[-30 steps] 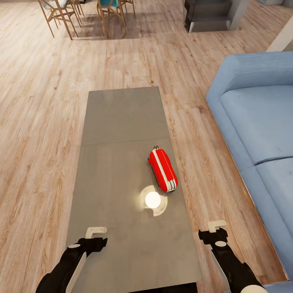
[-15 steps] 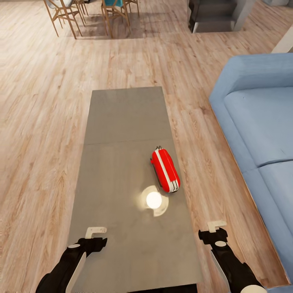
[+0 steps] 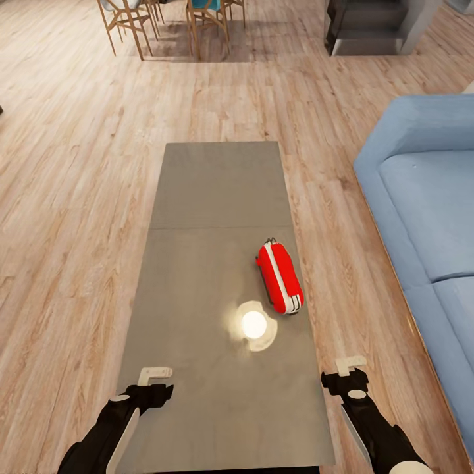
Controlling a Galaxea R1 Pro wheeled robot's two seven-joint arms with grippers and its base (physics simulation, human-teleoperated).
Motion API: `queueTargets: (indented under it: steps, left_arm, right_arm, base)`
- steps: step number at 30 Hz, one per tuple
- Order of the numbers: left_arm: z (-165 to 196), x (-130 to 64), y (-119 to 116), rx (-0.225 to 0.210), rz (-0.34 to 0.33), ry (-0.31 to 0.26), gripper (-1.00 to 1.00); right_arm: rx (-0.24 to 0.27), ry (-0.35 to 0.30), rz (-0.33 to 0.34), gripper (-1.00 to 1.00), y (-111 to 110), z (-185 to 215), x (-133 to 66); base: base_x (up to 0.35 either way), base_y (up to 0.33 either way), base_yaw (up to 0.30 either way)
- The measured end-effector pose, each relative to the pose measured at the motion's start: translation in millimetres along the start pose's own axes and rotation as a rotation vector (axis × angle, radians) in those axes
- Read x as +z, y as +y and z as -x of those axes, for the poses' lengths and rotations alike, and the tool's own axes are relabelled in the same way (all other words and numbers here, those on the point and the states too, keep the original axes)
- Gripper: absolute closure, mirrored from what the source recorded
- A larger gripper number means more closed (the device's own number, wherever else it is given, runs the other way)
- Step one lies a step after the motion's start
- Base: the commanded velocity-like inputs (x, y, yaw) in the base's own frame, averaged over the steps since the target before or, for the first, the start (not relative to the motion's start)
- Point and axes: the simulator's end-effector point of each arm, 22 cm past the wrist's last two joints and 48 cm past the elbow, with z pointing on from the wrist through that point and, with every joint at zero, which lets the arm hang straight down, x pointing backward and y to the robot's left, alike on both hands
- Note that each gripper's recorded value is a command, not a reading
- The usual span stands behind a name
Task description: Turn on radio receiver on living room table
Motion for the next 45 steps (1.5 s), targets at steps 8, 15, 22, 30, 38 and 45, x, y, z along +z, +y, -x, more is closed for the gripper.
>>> queueTargets:
  steps: [8,15,22,30,38,45]
  left_arm:
    - [-0.2,0.2,0.0,0.0,0.0,0.0,-1.0]
    - [-3.2,2.1,0.1,0.0,0.0,0.006,-1.0]
    - [-7.7,4.9,0.0,0.0,0.0,0.016,-1.0]
    - [-13.3,8.1,-0.6,-0.001,-0.001,0.028,-1.0]
    - [-14.9,9.6,-0.4,-0.001,0.001,0.029,-1.0]
    - [2.7,5.5,-4.3,-0.002,-0.005,-0.011,-1.0]
  right_arm:
    - [0.001,-0.001,0.0,-1.0,-0.1,0.6,0.1]
    - [0.0,0.005,-0.001,-1.0,-0.6,-2.7,1.8]
    - [-0.002,0.014,0.0,-1.0,0.6,-7.6,4.0]
    - [-0.005,0.023,0.001,-1.0,1.6,-13.5,6.8]
    - [-0.006,0.026,0.0,-1.0,1.0,-14.5,7.8]
    - [0.0,0.019,-0.002,-1.0,0.0,-8.5,7.3]
  base:
    - [0.0,0.0,0.003]
    - [0.0,0.0,0.0]
    - [0.0,0.0,0.0]
    - [0.0,0.0,0.0]
    - [0.0,0.0,0.0]
    - [0.0,0.0,0.0]
